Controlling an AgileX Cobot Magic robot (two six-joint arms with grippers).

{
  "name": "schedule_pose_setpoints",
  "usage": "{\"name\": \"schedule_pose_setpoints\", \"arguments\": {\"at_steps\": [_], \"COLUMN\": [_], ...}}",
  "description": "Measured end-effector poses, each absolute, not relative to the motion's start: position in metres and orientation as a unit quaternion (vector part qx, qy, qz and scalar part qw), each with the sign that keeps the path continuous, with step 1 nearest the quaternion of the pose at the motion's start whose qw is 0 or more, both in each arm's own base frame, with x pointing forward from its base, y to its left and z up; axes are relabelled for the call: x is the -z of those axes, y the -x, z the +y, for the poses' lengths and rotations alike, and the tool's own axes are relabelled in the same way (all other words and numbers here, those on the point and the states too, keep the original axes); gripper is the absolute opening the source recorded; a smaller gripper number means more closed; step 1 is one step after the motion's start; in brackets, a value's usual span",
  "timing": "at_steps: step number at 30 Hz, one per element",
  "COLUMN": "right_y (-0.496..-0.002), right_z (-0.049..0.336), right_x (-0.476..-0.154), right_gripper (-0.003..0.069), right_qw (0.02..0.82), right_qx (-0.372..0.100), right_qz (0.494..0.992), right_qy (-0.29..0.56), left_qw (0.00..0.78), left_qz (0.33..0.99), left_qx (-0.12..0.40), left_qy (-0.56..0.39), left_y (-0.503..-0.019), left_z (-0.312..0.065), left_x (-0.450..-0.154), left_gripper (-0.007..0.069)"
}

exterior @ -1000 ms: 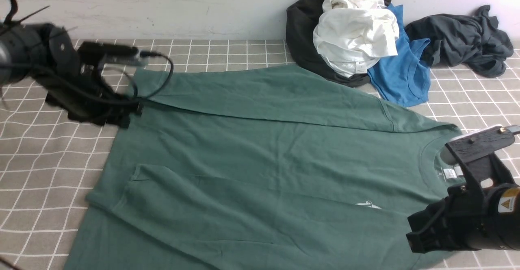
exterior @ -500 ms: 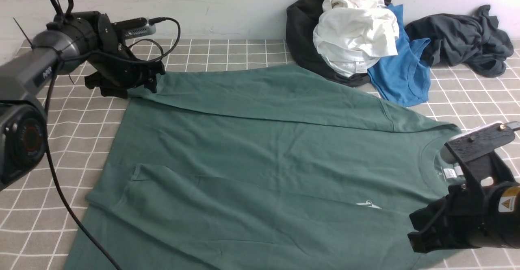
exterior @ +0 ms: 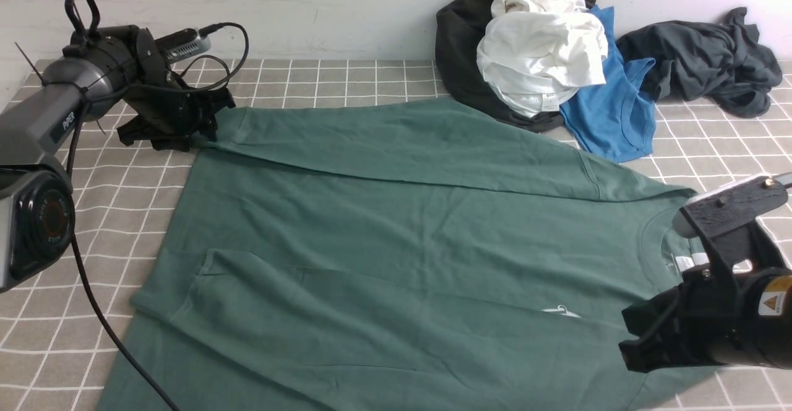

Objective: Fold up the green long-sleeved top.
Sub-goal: Use the left arm to clamp the cuff farthest from it, then use the left arm to drag and drop the cuff onto the cuff closest to the left arm

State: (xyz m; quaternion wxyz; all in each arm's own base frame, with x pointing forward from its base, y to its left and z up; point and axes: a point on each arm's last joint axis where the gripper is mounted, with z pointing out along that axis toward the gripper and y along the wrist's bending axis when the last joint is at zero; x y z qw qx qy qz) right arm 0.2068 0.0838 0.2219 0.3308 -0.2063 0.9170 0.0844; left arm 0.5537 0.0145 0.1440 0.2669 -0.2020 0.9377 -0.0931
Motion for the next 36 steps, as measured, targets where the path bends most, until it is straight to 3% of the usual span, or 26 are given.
{"name": "schedule_pose_setpoints", "arguments": {"at_steps": [1,3,6,10,14,19,25,32,36], "right_y": [-0.207,-0.207,-0.207,-0.207,-0.206,-0.201,-0.190,-0.191,-0.192], "right_z": [0.084,0.084,0.083,0.083,0.082,0.080,0.074,0.074,0.076], "right_x": [-0.222,-0.222,-0.222,-0.222,-0.223,-0.233,-0.242,-0.246,-0.247], "right_gripper": [-0.0010,-0.0010,-0.0010,-0.0010,-0.0010,-0.0010,-0.0010,-0.0010,-0.0010], "right_qw": [0.331,0.333,0.334,0.334,0.336,0.354,0.353,0.370,0.378], "right_qx": [-0.084,-0.083,-0.078,-0.070,-0.068,-0.068,-0.046,-0.050,-0.065], "right_qz": [0.917,0.916,0.915,0.913,0.912,0.904,0.898,0.893,0.893], "right_qy": [0.206,0.208,0.214,0.223,0.226,0.229,0.258,0.252,0.235], "left_qw": [0.266,0.265,0.259,0.246,0.193,0.157,0.073,0.043,0.039], "left_qz": [0.938,0.941,0.948,0.958,0.978,0.986,0.997,0.999,0.999], "left_qx": [0.093,0.092,0.086,0.075,0.046,0.040,0.026,0.011,-0.003], "left_qy": [0.202,0.191,0.166,0.126,0.061,0.039,0.008,-0.009,-0.014], "left_y": [-0.554,-0.553,-0.549,-0.538,-0.509,-0.495,-0.440,-0.369,-0.358], "left_z": [0.014,0.014,0.013,0.010,0.003,-0.005,-0.025,-0.029,-0.026], "left_x": [-0.144,-0.145,-0.158,-0.188,-0.239,-0.236,-0.229,-0.249,-0.233], "left_gripper": [0.0193,0.0054,0.0022,0.0022,0.0022,0.0022,0.0024,0.0027,0.0034]}}
